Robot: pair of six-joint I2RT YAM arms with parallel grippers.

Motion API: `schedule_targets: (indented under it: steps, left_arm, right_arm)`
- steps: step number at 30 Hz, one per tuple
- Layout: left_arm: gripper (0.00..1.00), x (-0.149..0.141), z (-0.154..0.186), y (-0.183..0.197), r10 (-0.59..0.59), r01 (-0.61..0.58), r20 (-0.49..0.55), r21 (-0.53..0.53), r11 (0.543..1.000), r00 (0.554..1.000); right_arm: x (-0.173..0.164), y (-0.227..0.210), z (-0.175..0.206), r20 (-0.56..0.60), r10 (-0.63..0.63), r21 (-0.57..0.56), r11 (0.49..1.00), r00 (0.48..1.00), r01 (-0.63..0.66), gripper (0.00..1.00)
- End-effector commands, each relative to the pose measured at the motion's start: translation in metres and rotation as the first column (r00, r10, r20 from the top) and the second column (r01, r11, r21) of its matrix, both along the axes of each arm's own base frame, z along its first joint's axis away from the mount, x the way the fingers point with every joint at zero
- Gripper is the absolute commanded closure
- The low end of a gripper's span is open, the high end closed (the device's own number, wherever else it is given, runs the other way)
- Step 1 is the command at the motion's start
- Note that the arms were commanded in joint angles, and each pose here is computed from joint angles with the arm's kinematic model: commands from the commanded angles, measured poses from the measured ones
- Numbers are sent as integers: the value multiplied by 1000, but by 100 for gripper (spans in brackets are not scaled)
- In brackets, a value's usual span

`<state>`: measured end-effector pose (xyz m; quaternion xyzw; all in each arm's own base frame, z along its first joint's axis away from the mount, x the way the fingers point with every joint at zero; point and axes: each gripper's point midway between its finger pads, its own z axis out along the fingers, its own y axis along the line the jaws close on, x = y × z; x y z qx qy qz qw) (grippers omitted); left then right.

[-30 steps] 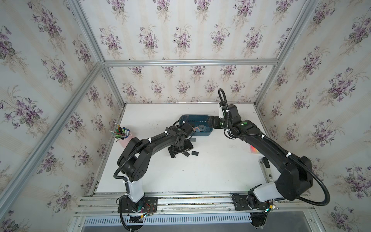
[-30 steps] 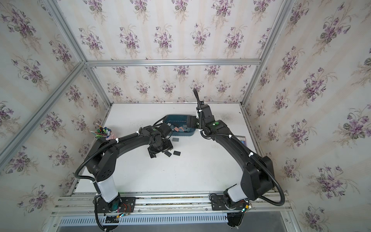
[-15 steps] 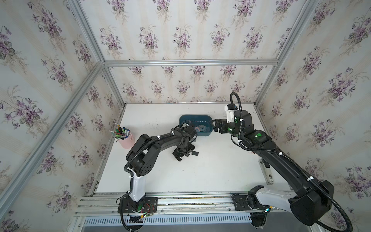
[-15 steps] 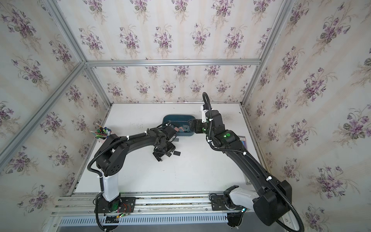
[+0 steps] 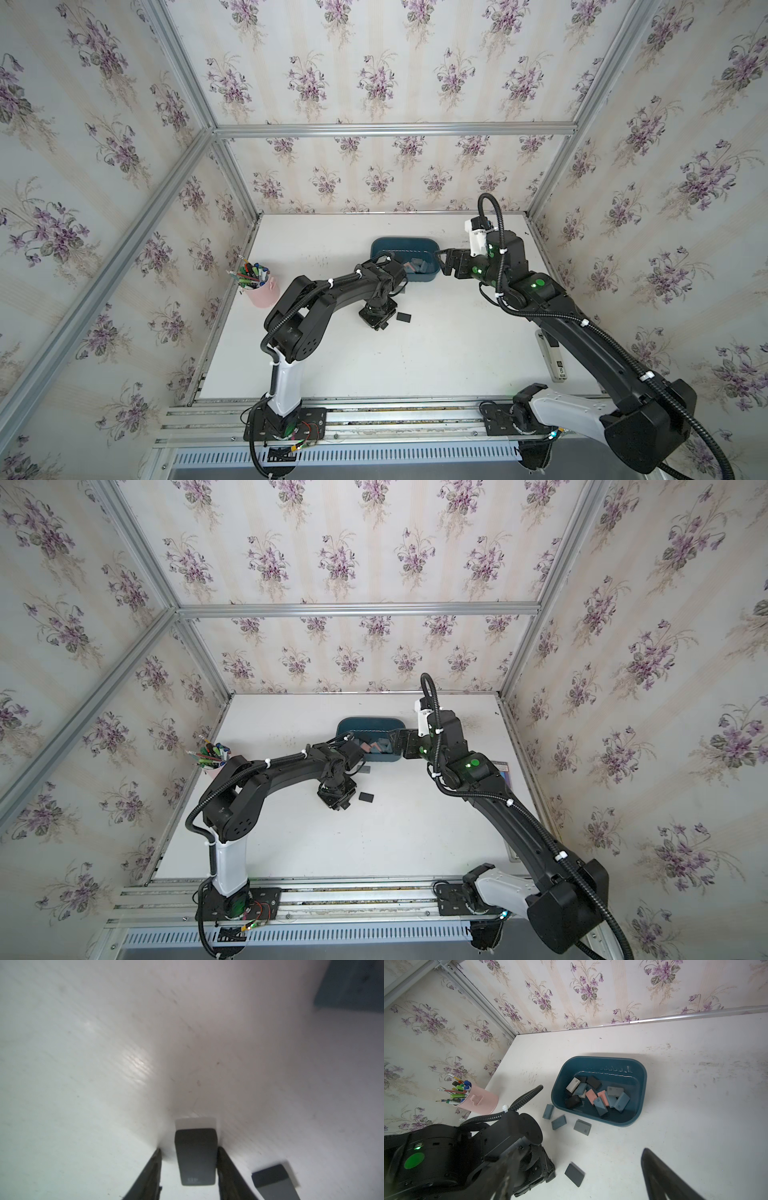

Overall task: Put the eraser in the storage box
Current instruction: Pick up the eraser from the center of the board, then place the eraser in the storage box.

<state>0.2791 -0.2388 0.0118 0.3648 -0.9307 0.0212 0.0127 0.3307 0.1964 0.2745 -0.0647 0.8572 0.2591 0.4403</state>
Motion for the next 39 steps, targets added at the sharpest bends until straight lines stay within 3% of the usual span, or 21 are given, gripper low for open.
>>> schedule_targets:
  steps: [1,8,11,16,20,25,30,35,39]
  left_arm:
    - [77,11,-5,-5,-2,3,42,-14,1000,999]
    - [80,9,-4,-4,-20,20,36,-12,1000,999]
    - [88,12,-1,-5,-41,42,49,-13,999,998]
    - [100,26,13,-11,-123,124,104,-9,992,987]
    - [100,33,21,-19,-192,197,172,-14,980,966]
    - [100,51,45,-24,-299,304,257,24,953,919]
    - [100,74,85,-24,-399,379,303,126,917,865]
    - [100,108,120,-27,-520,453,323,263,852,791]
    - [100,137,137,-27,-566,456,363,348,819,740]
  right_arm:
    - [0,6,8,20,14,29,999,1000,-14,9]
    - [-1,10,5,14,18,21,1000,1000,-19,9]
    - [-2,10,4,14,13,18,1000,1000,-14,9]
    - [-3,5,6,22,-3,9,1000,1000,2,9]
    - [-6,1,9,31,-12,2,1000,999,12,9]
    - [-11,-4,15,46,-20,7,1000,999,20,9]
    - [-14,-7,19,55,-26,9,1000,998,25,8]
    - [-19,-8,24,64,-27,22,999,998,26,9]
    - [-23,-11,29,73,-30,25,999,997,29,8]
